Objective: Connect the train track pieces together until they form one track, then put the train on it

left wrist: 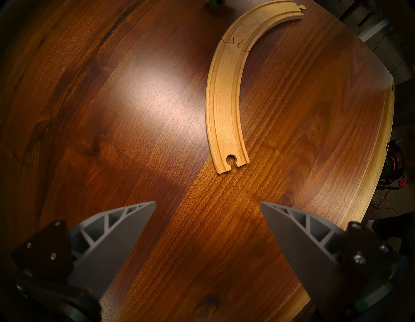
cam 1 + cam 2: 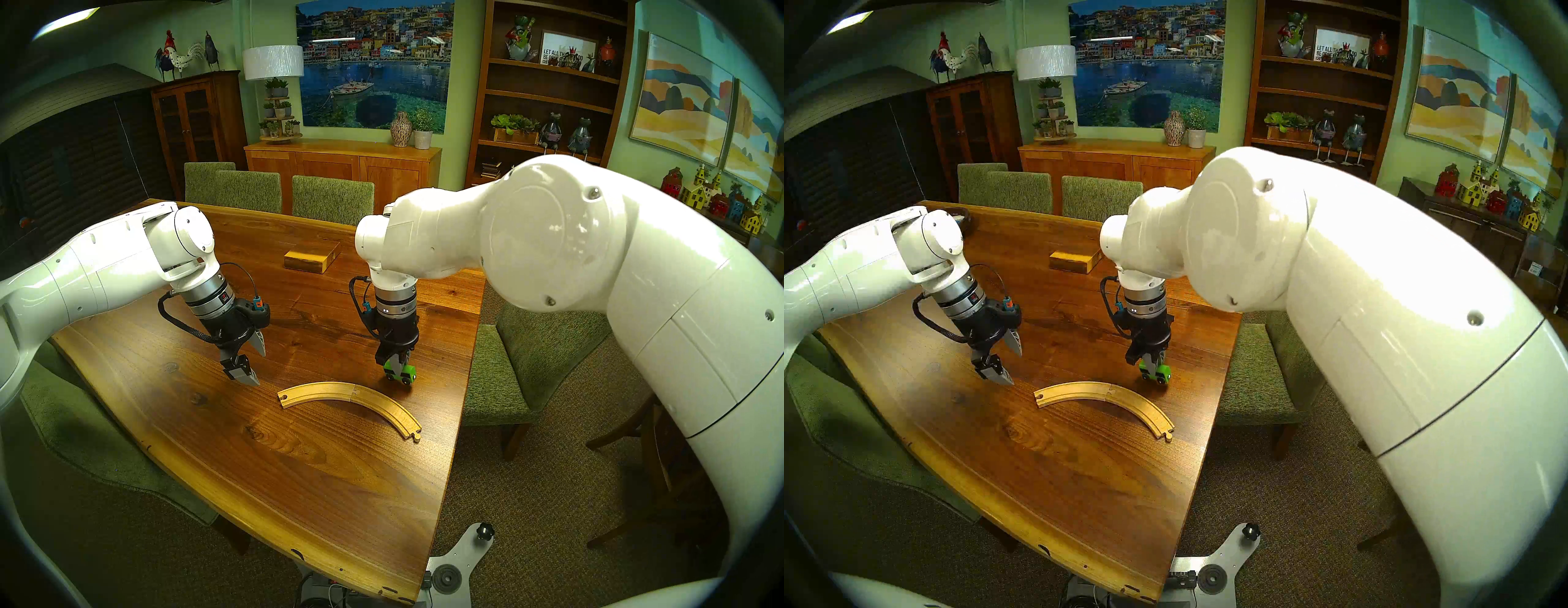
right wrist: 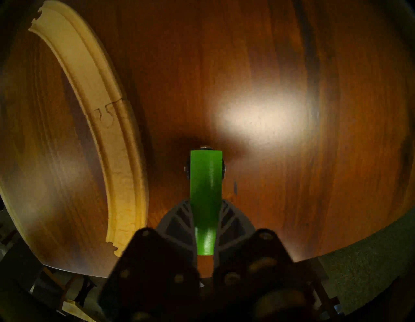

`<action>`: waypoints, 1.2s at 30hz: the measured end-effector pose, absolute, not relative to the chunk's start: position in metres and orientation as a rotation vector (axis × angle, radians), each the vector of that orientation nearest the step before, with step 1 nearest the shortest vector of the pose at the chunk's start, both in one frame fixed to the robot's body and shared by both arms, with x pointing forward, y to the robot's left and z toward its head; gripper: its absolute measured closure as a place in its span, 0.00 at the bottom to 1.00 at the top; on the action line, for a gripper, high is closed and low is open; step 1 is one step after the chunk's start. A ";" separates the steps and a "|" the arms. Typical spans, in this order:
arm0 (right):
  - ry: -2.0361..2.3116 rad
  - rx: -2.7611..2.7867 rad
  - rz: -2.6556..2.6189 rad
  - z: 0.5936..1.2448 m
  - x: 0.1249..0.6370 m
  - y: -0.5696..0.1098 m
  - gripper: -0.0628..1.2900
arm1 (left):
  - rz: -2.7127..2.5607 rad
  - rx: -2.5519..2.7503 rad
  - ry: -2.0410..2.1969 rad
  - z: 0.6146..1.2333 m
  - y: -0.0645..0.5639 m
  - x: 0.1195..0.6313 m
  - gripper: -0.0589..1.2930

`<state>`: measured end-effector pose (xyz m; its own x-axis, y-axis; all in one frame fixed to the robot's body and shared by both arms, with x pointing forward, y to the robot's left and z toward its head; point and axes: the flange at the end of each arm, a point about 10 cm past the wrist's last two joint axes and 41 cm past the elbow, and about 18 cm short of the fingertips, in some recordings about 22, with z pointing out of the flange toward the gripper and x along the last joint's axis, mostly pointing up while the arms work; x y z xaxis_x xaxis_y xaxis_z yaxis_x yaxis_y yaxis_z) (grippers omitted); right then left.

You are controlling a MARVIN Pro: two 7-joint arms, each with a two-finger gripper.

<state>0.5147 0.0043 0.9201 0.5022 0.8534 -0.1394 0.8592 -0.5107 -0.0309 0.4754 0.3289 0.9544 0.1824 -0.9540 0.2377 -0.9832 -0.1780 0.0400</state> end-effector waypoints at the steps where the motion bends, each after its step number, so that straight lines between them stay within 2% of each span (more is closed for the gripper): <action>1: 1.528 2.691 -0.224 0.920 0.512 0.004 0.94 | 0.235 2.267 -1.884 0.954 0.329 0.475 0.04; 36: 1.647 2.801 -0.384 0.964 0.449 0.010 0.94 | 0.234 2.269 -1.882 0.954 0.328 0.475 0.04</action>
